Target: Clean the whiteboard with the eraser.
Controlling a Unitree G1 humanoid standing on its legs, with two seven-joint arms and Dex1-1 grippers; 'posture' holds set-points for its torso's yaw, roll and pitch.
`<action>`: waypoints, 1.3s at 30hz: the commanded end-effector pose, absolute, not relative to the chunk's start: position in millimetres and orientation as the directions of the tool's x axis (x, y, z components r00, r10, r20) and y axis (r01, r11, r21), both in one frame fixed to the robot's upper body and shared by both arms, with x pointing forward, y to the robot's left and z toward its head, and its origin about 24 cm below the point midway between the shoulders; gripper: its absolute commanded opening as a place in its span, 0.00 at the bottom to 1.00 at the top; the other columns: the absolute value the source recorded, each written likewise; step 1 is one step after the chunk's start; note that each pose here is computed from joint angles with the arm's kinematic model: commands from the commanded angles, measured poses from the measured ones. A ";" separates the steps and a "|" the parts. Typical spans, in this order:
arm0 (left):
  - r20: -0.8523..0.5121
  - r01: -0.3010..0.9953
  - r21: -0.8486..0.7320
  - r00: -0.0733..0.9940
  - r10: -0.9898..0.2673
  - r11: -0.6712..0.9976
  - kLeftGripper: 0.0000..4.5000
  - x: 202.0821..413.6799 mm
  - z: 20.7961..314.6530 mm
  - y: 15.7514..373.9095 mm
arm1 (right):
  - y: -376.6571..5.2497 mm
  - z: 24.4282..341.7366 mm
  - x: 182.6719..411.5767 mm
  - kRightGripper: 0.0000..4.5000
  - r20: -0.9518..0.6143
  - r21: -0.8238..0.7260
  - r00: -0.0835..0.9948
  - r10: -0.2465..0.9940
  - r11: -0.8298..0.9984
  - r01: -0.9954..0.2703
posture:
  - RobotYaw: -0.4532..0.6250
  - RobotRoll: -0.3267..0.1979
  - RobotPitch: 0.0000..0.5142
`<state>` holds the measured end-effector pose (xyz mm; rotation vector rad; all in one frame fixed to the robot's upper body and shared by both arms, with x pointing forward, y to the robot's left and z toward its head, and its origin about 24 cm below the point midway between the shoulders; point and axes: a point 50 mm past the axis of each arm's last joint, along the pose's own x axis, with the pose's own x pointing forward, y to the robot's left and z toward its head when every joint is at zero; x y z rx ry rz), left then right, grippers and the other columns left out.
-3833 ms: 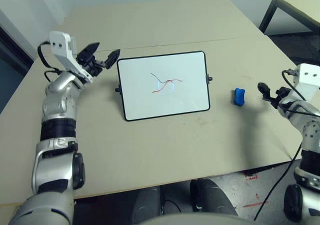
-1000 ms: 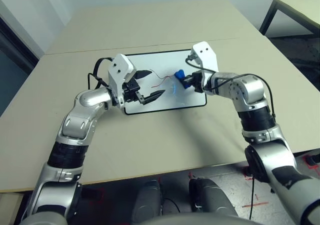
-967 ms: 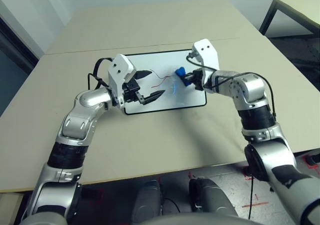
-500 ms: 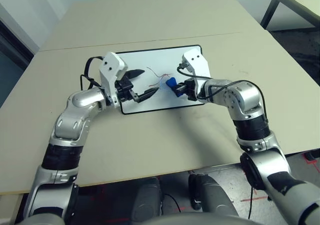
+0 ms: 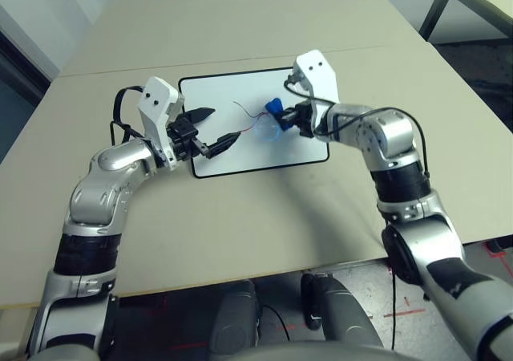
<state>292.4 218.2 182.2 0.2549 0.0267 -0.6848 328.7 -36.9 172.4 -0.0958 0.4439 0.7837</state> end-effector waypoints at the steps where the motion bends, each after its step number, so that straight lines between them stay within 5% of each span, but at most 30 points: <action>1: -0.120 0.627 0.213 0.778 -0.616 0.750 1.00 288.4 179.1 219.7 | -36.7 168.8 334.2 0.04 -0.458 0.069 0.623 0.634 0.724 -0.686 | 0.58 0.62 0.36; 10: -0.118 0.622 0.204 0.782 -0.612 0.756 1.00 286.5 175.8 219.0 | -35.7 196.9 359.9 0.04 -0.355 0.035 0.703 0.616 0.760 -0.649 | 0.59 0.62 0.36; 20: -0.115 0.614 0.200 0.788 -0.604 0.763 1.00 285.0 176.3 221.1 | -25.2 165.4 329.7 0.04 -0.451 0.077 0.598 0.663 0.696 -0.714 | 0.59 0.62 0.36; 31: -0.122 0.592 0.192 0.805 -0.580 0.782 1.00 285.8 176.1 230.4 | -25.1 206.3 362.4 0.04 -0.306 0.053 0.714 0.630 0.760 -0.647 | 0.60 0.62 0.37; 39: -0.128 0.566 0.181 0.824 -0.552 0.804 1.00 283.1 174.5 238.7 | -7.3 176.2 333.1 0.04 -0.401 0.093 0.597 0.695 0.679 -0.728 | 0.61 0.62 0.38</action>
